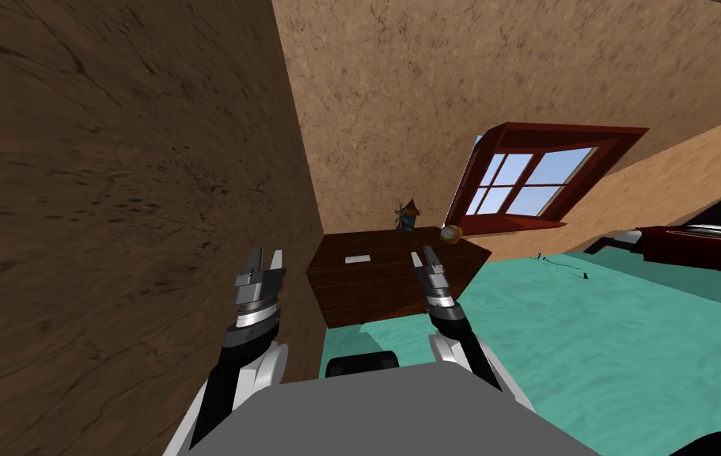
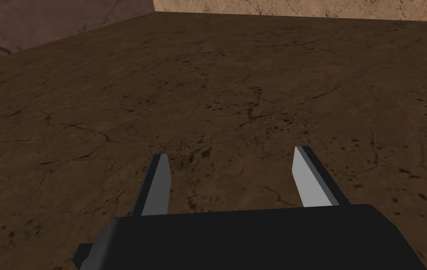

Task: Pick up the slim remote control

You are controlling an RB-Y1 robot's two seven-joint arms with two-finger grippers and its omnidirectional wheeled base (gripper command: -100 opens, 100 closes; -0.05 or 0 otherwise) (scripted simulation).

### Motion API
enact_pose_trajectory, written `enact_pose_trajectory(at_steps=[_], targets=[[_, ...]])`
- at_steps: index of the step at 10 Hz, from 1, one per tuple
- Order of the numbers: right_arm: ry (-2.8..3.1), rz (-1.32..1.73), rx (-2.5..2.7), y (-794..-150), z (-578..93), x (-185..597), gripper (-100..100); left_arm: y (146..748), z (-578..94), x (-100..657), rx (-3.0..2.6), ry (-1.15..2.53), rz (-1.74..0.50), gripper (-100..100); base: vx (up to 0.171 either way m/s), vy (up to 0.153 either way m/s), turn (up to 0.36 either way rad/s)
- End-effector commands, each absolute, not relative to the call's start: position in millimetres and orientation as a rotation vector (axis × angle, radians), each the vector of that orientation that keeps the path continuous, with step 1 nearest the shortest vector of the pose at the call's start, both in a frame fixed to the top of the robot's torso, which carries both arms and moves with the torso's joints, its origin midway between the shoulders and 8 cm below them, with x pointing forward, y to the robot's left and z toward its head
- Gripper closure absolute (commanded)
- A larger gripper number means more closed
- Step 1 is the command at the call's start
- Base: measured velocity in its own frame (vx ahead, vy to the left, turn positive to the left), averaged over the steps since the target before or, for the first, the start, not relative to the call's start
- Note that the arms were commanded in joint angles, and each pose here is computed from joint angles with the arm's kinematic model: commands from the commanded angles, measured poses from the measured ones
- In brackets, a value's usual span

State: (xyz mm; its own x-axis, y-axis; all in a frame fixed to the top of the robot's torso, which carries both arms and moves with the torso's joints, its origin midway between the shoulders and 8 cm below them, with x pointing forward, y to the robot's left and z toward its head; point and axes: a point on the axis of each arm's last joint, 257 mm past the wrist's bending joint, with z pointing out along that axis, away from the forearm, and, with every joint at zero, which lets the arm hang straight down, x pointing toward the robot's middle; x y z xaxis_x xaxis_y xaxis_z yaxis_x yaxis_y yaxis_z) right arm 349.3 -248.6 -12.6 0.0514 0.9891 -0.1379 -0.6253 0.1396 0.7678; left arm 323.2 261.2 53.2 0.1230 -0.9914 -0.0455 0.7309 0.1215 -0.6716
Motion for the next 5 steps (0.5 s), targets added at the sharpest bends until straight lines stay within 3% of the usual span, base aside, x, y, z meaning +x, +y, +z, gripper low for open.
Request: enact_pose_trajectory(at_steps=[1,5], targets=[[0.79,1.356,0.584,-246.5,-14.0,349.4,-100,261.2,53.2,323.2,-0.569,0.566,-1.36,0,-0.03,-0.022,0.1],[0.884,1.389,0.521,-235.0,-21.6,348.7,-100,261.2,53.2,323.2,-0.569,0.566,-1.36,0,-0.04,-0.024,0.171]])
